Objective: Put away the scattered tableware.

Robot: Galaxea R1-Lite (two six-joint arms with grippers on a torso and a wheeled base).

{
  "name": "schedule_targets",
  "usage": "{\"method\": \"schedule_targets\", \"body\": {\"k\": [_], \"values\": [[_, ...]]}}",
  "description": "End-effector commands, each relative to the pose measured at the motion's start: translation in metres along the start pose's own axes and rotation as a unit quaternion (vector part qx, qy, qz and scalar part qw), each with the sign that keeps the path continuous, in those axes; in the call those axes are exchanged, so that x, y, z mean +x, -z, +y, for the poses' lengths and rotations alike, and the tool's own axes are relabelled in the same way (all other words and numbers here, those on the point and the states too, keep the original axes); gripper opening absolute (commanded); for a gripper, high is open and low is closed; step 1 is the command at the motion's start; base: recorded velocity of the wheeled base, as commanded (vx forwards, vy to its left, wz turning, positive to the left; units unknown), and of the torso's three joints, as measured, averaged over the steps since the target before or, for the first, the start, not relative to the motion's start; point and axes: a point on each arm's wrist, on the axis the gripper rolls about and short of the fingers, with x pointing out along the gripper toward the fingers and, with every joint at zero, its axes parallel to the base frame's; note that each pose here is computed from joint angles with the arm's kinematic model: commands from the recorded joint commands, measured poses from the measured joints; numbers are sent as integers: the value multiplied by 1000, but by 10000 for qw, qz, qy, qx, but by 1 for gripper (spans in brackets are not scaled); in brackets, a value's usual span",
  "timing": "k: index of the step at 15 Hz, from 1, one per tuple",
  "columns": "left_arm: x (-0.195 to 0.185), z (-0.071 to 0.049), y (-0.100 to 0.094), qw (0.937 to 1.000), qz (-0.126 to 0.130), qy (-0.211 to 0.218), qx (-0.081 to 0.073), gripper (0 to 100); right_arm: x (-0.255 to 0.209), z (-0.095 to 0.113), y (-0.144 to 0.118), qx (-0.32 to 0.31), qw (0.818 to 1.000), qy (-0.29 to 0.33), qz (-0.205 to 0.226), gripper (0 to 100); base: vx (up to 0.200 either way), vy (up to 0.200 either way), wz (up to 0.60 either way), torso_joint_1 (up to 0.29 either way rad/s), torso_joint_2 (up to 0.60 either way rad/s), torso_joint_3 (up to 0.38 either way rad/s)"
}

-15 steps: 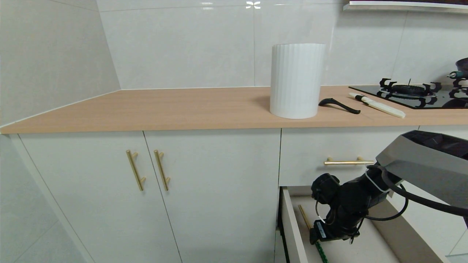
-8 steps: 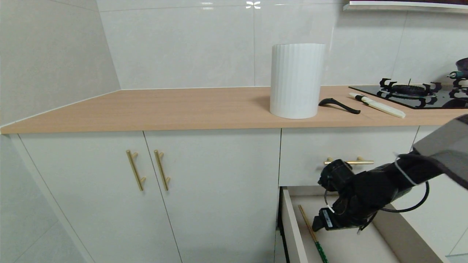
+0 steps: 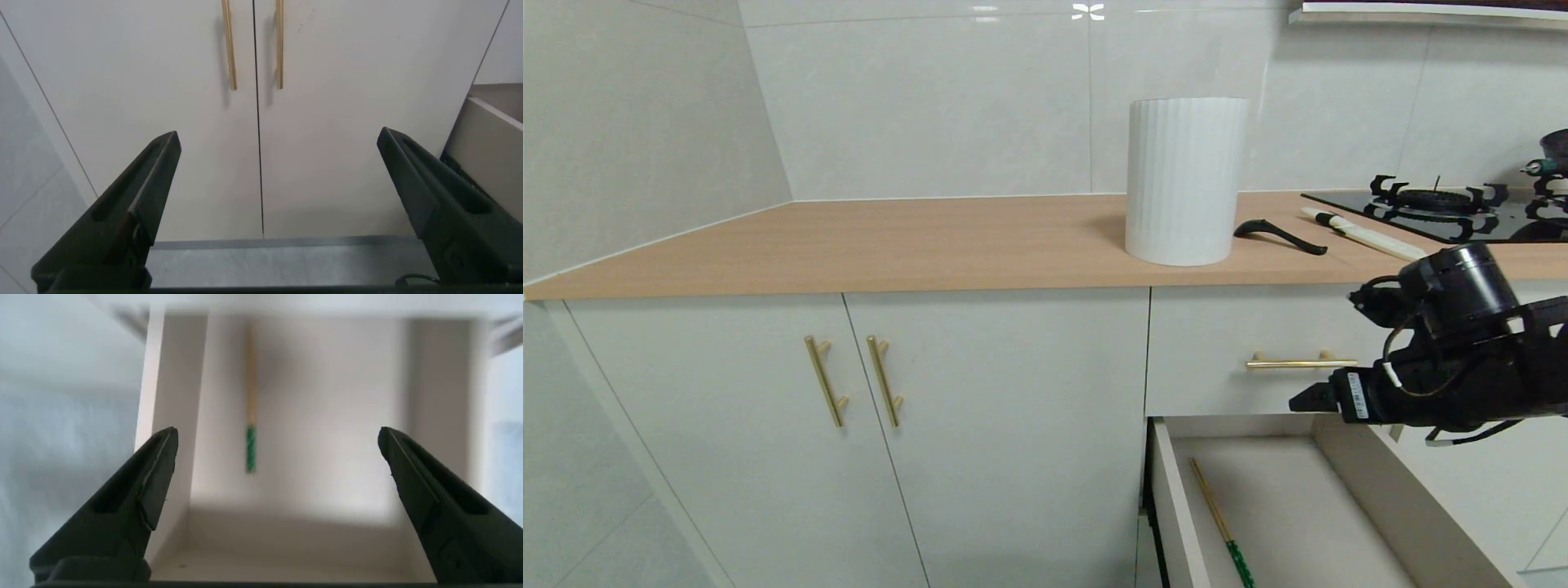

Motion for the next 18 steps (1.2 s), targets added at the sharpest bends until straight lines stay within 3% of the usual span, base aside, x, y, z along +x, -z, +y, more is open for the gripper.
{"method": "schedule_targets", "body": {"k": [1,6,18], "values": [[0,0,0,10000,3,-2,7,100,-28,-5,-3,47,9990,-45,-442,100,0,0,0,0,0,0],[0,0,0,10000,3,-2,7,100,-22,-6,3,-142,9973,-54,-719,100,0,0,0,36,-157,-142],[0,0,0,10000,3,5,-1,100,-14,-6,7,-257,9980,-31,-583,100,0,0,0,178,-475,-287]]}}
